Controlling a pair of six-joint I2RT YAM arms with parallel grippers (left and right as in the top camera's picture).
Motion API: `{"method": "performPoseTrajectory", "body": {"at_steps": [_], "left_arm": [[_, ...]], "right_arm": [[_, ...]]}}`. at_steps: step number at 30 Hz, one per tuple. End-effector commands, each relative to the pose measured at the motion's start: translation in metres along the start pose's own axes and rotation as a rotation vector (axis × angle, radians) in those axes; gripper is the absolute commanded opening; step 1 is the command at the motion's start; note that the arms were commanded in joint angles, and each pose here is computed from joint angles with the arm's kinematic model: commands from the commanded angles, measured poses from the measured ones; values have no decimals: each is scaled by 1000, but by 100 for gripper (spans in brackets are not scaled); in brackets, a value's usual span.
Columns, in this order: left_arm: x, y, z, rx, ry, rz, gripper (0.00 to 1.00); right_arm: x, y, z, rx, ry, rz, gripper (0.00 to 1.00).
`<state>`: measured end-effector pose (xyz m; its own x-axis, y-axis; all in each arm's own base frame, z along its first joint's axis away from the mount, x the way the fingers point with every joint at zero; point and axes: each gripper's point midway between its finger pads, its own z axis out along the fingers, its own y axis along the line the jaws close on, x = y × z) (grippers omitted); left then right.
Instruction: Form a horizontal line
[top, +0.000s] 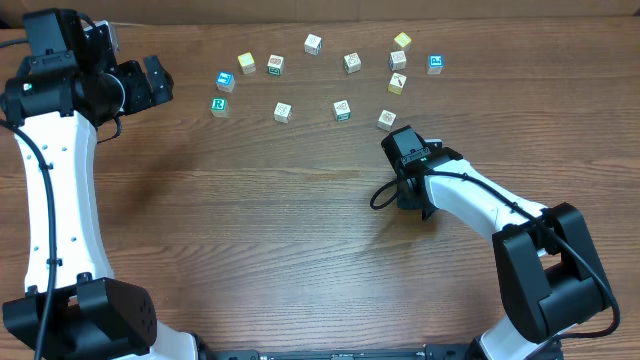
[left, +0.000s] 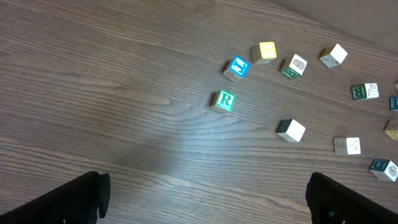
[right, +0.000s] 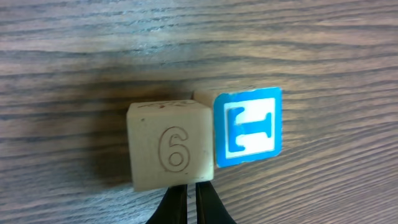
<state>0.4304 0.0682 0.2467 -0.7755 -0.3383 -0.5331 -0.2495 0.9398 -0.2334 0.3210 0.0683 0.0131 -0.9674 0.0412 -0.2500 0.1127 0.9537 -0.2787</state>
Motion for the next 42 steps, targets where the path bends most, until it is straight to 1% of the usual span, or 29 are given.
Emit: {"method": "performPoseTrajectory", "body": {"at_steps": [1,8,13,19,22,26,31,33,37,42], "left_arm": [[-5,-1,-4,-1,-17,-12,99],[-5,-1,-4,-1,-17,-12,100],[-5,-1,-4,-1,-17,-12,100],[-5,-1,-4,-1,-17,-12,100],[-5,-1,-4,-1,-17,-12,100],[-5,-1,-4,-1,-17,-12,100],[-5,-1,-4,-1,-17,-12,99],[-5,-1,-4,-1,-17,-12,100],[-5,-1,-4,-1,-17,-12,100],[-5,-1,-4,-1,-17,-12,100]], "right_arm": [[3,6,0,-40,17,5,4],[6,11,0,-66,33,4,4],[15,37,-5,-214,89,3,4],[-2,56,-9,-279,15,8,4],[-7,51,-8,-246,-9,12,4],[-2,39,-5,-184,0,4,4],[-5,38,-5,-177,-10,8,4],[-6,33,-4,-147,-21,8,4],[3,23,-3,-99,11,-8,4],[1,14,-2,-49,-5,-10,4]]}}
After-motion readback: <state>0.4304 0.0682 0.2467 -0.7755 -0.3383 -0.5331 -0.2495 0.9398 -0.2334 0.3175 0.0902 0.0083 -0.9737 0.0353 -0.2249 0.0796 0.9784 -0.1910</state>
